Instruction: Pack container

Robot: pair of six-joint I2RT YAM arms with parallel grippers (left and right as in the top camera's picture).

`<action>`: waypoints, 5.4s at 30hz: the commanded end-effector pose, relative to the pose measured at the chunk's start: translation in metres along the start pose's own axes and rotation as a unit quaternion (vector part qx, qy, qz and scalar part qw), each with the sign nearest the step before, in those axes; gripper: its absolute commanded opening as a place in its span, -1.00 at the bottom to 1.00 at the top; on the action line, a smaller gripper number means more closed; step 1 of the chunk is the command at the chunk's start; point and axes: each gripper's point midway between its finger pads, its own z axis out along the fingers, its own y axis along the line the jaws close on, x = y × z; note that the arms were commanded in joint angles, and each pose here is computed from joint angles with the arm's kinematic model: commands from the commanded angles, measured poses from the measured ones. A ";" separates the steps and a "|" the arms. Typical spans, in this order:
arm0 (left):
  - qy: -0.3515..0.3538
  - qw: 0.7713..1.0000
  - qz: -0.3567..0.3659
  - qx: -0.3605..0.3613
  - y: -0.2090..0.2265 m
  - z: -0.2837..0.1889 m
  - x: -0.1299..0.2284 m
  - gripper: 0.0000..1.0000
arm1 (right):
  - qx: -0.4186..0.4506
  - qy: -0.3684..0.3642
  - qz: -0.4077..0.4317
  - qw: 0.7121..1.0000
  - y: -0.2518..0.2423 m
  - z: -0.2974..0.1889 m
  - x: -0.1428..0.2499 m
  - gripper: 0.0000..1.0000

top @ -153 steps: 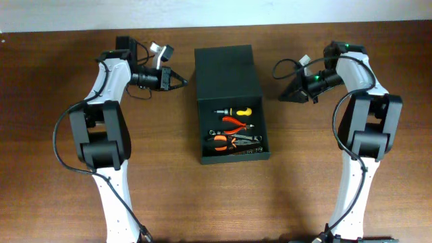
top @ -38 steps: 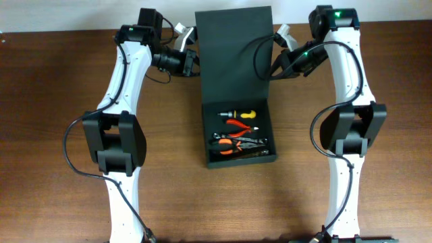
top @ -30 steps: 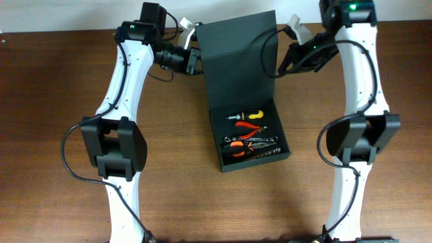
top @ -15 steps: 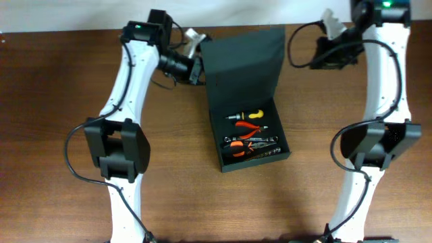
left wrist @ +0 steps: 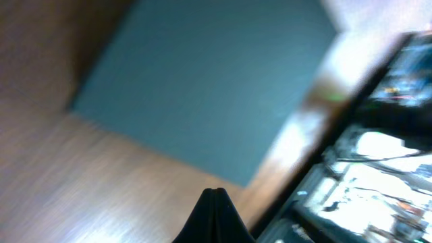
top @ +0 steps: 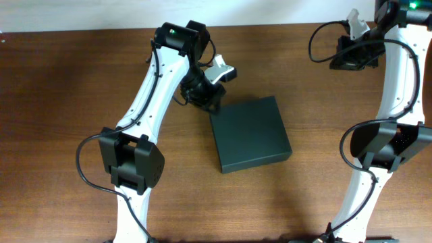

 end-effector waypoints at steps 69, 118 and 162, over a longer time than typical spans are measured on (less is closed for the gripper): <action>-0.271 0.886 -0.204 -0.317 0.077 -0.217 0.132 -0.77 | 0.199 -0.188 0.044 0.961 -0.018 -0.092 0.159 -0.52; -0.308 0.863 -0.186 -0.355 0.090 -0.091 0.204 0.98 | 0.130 -0.194 0.023 0.972 0.002 -0.018 0.210 0.98; -0.308 0.863 -0.186 -0.355 0.090 -0.091 0.204 0.98 | 0.108 -0.591 -0.098 0.793 0.021 0.002 0.220 0.98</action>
